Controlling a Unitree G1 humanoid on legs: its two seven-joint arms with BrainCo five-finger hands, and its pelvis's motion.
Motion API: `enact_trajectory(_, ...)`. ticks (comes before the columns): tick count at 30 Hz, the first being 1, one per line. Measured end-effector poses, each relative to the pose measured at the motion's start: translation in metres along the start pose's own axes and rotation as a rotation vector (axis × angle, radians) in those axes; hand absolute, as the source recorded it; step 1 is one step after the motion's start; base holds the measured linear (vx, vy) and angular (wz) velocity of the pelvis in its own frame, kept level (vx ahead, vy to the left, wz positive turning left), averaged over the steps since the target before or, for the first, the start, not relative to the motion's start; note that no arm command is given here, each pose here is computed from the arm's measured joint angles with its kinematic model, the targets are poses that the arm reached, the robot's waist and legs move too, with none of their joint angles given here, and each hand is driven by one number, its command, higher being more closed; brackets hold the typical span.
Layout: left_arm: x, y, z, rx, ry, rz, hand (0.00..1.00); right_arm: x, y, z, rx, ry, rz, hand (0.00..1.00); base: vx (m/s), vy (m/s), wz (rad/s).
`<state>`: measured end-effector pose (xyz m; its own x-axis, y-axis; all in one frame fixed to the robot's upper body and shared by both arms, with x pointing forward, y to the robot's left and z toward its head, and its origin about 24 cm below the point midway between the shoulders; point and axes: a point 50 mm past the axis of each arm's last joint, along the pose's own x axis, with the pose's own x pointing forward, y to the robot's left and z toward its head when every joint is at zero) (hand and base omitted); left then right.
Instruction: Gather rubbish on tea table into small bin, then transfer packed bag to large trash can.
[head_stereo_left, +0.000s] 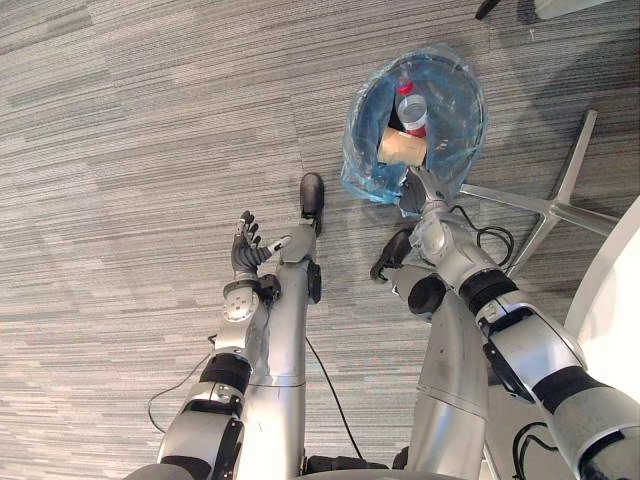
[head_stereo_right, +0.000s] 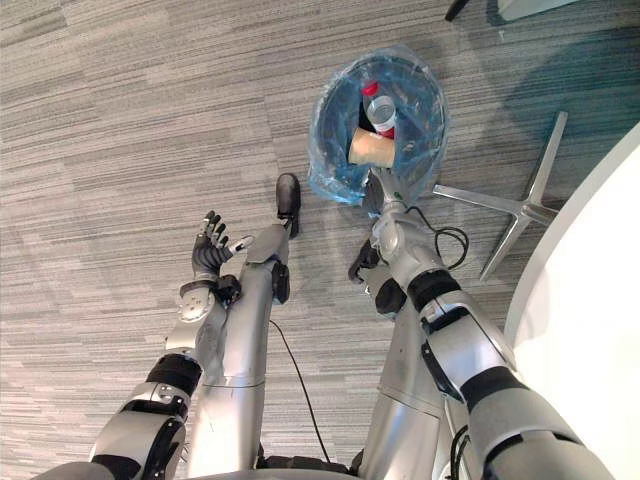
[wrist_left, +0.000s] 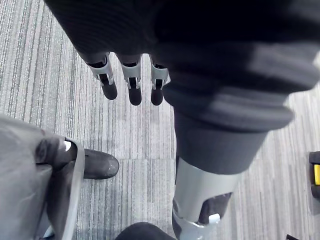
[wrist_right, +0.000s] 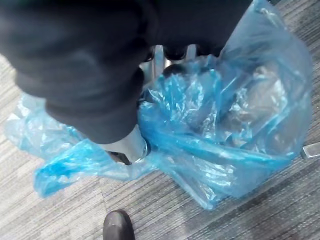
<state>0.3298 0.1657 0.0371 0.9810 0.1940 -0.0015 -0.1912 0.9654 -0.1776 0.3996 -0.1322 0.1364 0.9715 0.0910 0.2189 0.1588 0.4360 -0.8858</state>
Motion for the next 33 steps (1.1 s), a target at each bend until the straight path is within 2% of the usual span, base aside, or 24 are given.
enact_trajectory(10, -0.007, 0.008, -0.012, 0.008, 0.057, 0.026, 0.0, -0.02, 0.005, 0.017, 0.304, -0.04, -0.082, 1.0, -0.09, -0.011, -0.09)
enact_trajectory(15, -0.019, 0.011, -0.029, 0.02, 0.124, 0.028, 0.0, -0.044, 0.026, 0.017, 0.485, 0.002, -0.059, 1.0, -0.08, -0.025, -0.05)
enact_trajectory(17, -0.03, 0.015, -0.041, 0.034, 0.167, 0.022, 0.0, -0.058, 0.035, 0.02, 0.571, 0.005, -0.044, 1.0, -0.04, -0.03, -0.05)
enact_trajectory(24, -0.052, 0.027, -0.064, 0.081, 0.254, 0.034, 0.0, -0.099, 0.043, 0.029, 0.721, -0.058, -0.022, 1.0, 0.07, -0.011, -0.11)
enact_trajectory(29, -0.078, 0.041, -0.088, 0.133, 0.353, 0.051, 0.0, -0.129, 0.058, 0.04, 0.842, -0.065, 0.054, 1.0, 0.16, -0.006, -0.17)
enact_trajectory(30, -0.094, 0.04, -0.101, 0.167, 0.414, 0.009, 0.0, -0.149, 0.067, 0.035, 0.907, -0.026, 0.096, 1.0, 0.24, -0.004, -0.2)
enact_trajectory(33, -0.111, 0.042, -0.116, 0.208, 0.484, -0.027, 0.0, -0.165, 0.075, 0.029, 0.944, 0.007, 0.139, 1.0, 0.17, -0.006, -0.08)
